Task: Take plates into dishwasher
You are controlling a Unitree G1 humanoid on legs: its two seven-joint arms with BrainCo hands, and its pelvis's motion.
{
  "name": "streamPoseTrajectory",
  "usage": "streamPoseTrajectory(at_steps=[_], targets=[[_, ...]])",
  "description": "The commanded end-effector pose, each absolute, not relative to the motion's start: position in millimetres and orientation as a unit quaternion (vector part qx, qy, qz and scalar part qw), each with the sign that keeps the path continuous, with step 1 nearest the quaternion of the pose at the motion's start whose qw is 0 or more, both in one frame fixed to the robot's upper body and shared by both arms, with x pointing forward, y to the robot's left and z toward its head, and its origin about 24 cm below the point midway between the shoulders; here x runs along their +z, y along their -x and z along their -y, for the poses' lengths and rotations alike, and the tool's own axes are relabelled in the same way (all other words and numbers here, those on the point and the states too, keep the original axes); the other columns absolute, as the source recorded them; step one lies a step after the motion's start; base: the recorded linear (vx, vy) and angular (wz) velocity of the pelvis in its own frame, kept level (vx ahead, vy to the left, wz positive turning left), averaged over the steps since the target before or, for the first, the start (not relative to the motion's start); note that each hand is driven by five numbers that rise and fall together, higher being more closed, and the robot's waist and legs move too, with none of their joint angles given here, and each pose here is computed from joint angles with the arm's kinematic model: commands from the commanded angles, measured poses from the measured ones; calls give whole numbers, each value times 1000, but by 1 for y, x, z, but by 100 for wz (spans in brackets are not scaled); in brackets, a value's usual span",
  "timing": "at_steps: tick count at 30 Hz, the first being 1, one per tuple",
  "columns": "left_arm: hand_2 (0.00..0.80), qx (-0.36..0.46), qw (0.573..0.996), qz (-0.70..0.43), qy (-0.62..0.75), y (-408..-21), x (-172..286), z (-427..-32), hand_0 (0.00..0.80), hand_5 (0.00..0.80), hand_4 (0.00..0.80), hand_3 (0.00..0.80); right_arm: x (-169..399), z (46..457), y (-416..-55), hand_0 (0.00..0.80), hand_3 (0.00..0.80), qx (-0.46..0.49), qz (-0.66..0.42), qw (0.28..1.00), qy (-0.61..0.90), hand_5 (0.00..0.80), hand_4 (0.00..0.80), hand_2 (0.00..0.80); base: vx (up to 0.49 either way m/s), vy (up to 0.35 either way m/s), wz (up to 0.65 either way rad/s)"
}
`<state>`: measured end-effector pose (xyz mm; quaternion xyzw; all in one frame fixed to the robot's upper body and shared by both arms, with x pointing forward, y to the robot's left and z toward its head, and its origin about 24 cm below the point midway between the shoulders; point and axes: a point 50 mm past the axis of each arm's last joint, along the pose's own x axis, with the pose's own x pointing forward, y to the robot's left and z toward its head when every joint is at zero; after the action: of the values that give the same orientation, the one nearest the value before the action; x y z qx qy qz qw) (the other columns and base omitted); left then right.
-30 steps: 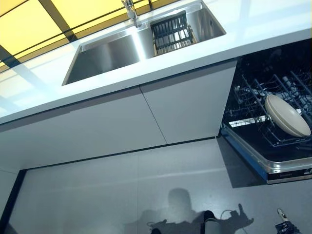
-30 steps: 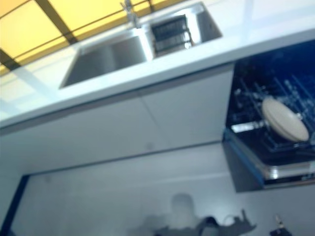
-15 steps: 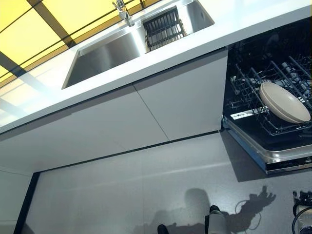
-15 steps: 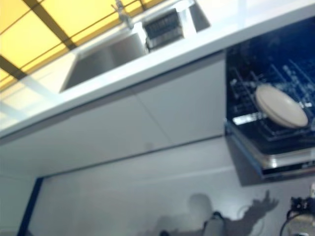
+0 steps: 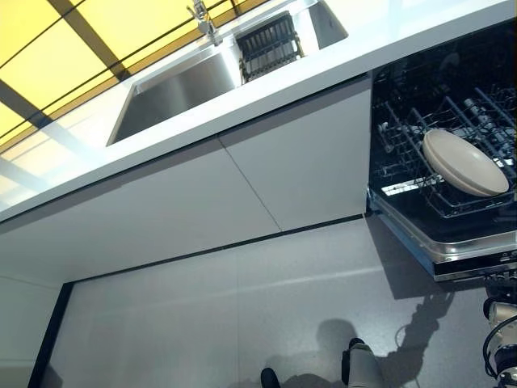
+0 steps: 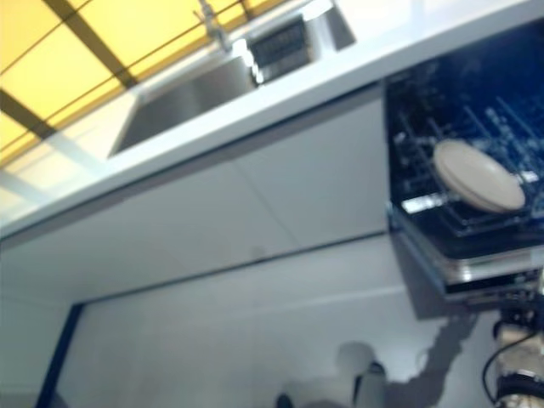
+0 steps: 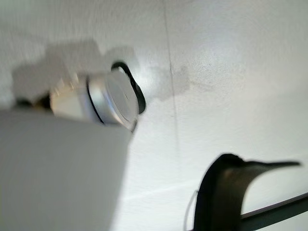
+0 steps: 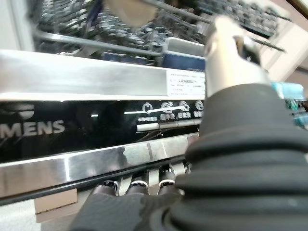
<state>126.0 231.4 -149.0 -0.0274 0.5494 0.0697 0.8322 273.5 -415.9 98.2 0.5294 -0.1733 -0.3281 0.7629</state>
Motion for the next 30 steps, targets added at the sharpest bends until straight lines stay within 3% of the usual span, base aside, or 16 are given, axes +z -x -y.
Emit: streamPoseTrajectory(at_steps=[1,13,30], targets=[[0,100,823,-558,20,-112,-146,-251,0,0,0,0,200,395,-317,0,0,-175,251,819,-485,0,0,0,1,-76,-2],[0,97,821,-563,5,-107,-143,-261,0,0,0,0,280,365,-341,0,0,-101,289,860,-409,0,0,0,9,-50,-10],[0,98,816,-569,-12,-100,-144,-267,0,0,0,0,292,379,-334,0,0,-139,290,857,-402,0,0,0,25,-10,11]])
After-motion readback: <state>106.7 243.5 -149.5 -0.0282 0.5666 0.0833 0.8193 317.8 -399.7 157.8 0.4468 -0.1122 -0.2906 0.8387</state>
